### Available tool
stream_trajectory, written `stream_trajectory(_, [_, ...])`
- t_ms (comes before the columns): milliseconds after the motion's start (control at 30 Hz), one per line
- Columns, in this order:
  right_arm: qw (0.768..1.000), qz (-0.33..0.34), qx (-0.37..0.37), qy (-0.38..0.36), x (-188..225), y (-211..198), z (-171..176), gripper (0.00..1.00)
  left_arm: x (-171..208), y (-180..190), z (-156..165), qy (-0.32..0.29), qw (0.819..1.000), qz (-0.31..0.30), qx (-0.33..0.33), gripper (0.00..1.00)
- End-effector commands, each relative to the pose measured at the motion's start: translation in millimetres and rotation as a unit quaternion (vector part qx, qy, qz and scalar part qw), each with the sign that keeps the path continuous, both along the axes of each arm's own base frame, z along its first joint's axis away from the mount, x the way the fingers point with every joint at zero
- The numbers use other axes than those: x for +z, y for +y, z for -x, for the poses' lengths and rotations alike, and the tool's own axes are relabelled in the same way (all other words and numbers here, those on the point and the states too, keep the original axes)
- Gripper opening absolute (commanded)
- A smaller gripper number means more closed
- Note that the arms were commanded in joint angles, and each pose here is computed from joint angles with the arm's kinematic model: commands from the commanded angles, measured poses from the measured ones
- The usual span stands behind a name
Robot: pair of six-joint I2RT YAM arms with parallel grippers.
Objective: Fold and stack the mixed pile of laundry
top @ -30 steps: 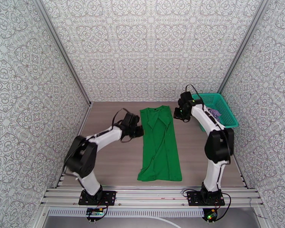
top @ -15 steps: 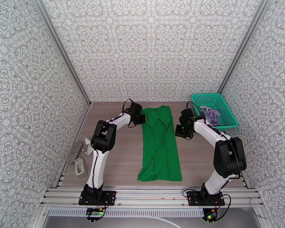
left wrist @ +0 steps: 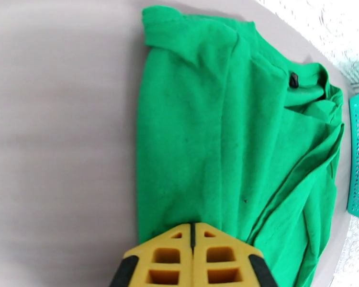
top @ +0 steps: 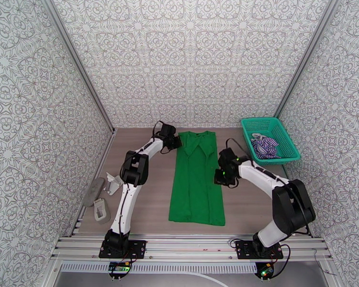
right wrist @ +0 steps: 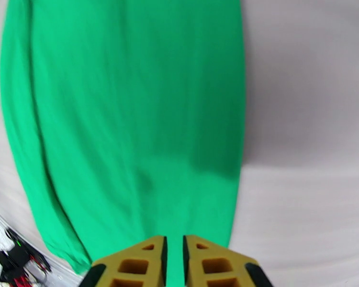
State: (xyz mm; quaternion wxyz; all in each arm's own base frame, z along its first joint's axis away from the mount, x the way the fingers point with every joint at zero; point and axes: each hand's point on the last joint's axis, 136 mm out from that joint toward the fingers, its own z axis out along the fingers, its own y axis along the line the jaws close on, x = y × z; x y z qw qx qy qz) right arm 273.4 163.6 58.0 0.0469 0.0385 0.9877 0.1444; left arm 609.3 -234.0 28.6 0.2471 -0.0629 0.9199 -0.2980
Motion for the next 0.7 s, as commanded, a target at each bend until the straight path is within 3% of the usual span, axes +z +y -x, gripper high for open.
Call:
stream_trajectory(0, [1.000,-0.007,-0.007,0.015,1.5,-0.5,23.3,0.18,-9.2,11.5,0.3,0.022,1.000,0.002,0.005,0.00])
stream_trajectory(67, [1.000,-0.005,-0.008,0.019,3.9,-5.6,34.2,0.19,7.4,4.4,5.2,0.013,1.000,0.001,-0.013,0.01])
stream_trajectory(233, [0.999,-0.033,-0.013,0.039,12.3,-9.0,65.2,0.26,79.2,-5.2,30.8,-0.036,0.998,-0.001,-0.059,0.23])
stream_trajectory(367, [0.996,-0.055,-0.020,0.068,13.4,-13.1,93.4,0.32,126.9,12.9,82.1,-0.063,0.996,-0.005,-0.067,0.33])
stream_trajectory(500, [0.993,-0.074,-0.044,0.084,8.1,-16.6,113.6,0.43,132.3,33.5,161.8,-0.036,0.997,-0.006,-0.063,0.38])
stream_trajectory(667, [0.991,-0.073,-0.055,0.100,-8.8,-21.8,128.4,0.44,97.5,55.4,277.9,0.048,0.998,-0.011,-0.050,0.39])
